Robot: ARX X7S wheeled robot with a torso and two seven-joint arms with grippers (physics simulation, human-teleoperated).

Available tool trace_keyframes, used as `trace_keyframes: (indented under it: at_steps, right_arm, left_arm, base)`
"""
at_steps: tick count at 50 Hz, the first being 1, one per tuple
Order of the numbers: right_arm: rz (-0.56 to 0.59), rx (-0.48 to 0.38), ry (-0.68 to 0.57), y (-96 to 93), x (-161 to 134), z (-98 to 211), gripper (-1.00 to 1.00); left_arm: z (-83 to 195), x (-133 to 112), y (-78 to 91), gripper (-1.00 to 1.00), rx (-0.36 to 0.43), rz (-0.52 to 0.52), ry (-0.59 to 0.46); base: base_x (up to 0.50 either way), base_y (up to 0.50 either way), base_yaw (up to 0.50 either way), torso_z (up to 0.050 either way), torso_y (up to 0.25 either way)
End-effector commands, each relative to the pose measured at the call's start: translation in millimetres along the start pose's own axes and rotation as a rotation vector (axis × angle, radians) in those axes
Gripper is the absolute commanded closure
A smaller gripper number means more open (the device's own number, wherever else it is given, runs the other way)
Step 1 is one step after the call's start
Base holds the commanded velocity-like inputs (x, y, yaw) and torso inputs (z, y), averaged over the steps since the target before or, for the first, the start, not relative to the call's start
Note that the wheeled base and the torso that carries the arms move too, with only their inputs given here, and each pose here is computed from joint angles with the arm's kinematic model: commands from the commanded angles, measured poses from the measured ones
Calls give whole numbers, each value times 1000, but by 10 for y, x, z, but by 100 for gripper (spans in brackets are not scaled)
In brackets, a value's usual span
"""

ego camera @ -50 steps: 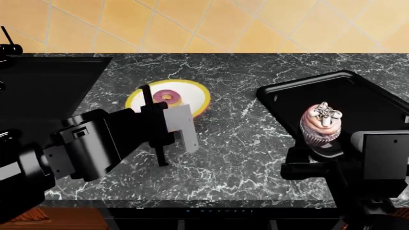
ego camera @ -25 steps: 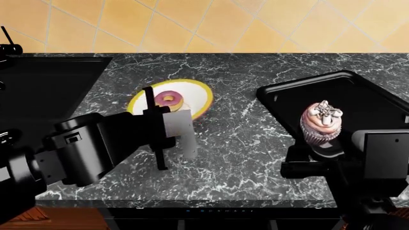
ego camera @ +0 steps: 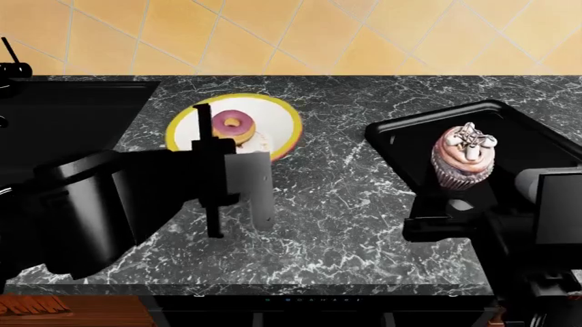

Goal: Pick up the bowl with donut and place it on the tray. Pick up the cupcake and place it on the tray.

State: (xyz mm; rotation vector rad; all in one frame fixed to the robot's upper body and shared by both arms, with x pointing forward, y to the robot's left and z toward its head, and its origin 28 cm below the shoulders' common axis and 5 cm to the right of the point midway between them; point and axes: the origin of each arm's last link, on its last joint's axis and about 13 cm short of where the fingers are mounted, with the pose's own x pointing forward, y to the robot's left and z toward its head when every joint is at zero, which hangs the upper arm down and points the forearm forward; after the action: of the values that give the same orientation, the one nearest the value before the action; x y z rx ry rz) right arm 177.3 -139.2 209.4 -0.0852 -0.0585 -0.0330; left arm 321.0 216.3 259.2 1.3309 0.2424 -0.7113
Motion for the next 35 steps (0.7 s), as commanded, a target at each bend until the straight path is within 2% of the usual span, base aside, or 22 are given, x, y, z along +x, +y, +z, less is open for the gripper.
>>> trace_keyframes:
  at_steps: [1, 19, 35]
  right_arm:
    - [-2, -11, -42, -26, 16, 129, 100]
    - [-25, -2, -84, -113, 207, 282, 100]
    - [-32, -1, -92, -124, 231, 307, 100]
  left_arm:
    - [101, -227, 88, 100, 62, 55, 5]
    - [170, -382, 135, 100, 69, 62, -19]
    - [192, -405, 167, 100, 71, 79, -29]
  base:
    - [0, 0, 0, 0, 10]
    - [0, 0, 0, 1, 1]
    - [0, 0, 0, 0, 1]
